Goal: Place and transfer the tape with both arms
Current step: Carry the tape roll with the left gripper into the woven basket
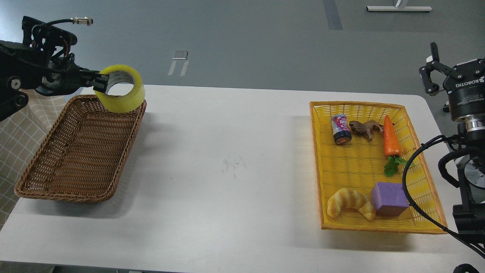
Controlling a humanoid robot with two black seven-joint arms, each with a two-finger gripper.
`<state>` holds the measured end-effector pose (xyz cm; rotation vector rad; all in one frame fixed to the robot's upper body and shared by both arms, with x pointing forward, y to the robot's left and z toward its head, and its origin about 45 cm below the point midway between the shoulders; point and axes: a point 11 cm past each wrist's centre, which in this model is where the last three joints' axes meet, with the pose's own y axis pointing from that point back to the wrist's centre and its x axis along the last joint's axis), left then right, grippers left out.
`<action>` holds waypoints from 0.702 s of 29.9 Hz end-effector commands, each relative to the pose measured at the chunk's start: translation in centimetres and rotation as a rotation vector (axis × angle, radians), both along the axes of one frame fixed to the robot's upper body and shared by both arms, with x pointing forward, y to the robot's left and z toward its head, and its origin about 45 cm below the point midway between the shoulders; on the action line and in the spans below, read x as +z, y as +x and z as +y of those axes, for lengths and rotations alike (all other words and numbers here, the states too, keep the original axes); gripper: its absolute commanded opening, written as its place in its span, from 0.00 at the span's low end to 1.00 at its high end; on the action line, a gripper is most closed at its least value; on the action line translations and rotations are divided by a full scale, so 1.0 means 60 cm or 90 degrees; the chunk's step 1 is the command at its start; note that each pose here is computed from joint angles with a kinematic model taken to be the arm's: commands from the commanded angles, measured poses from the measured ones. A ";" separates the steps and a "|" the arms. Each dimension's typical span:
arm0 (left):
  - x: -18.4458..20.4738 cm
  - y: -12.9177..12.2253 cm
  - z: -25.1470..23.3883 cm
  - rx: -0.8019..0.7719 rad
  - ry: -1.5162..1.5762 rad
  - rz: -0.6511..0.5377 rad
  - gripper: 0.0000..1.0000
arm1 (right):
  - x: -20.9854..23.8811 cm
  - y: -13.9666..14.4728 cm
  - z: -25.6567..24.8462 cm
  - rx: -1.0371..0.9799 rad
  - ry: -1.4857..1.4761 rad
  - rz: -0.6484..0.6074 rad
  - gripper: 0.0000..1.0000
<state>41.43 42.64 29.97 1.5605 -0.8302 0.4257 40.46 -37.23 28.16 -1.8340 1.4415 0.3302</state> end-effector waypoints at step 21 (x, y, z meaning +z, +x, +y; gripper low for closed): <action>-0.155 -0.133 0.144 0.125 -0.014 0.138 0.00 | -0.002 0.000 0.002 0.001 0.002 0.001 1.00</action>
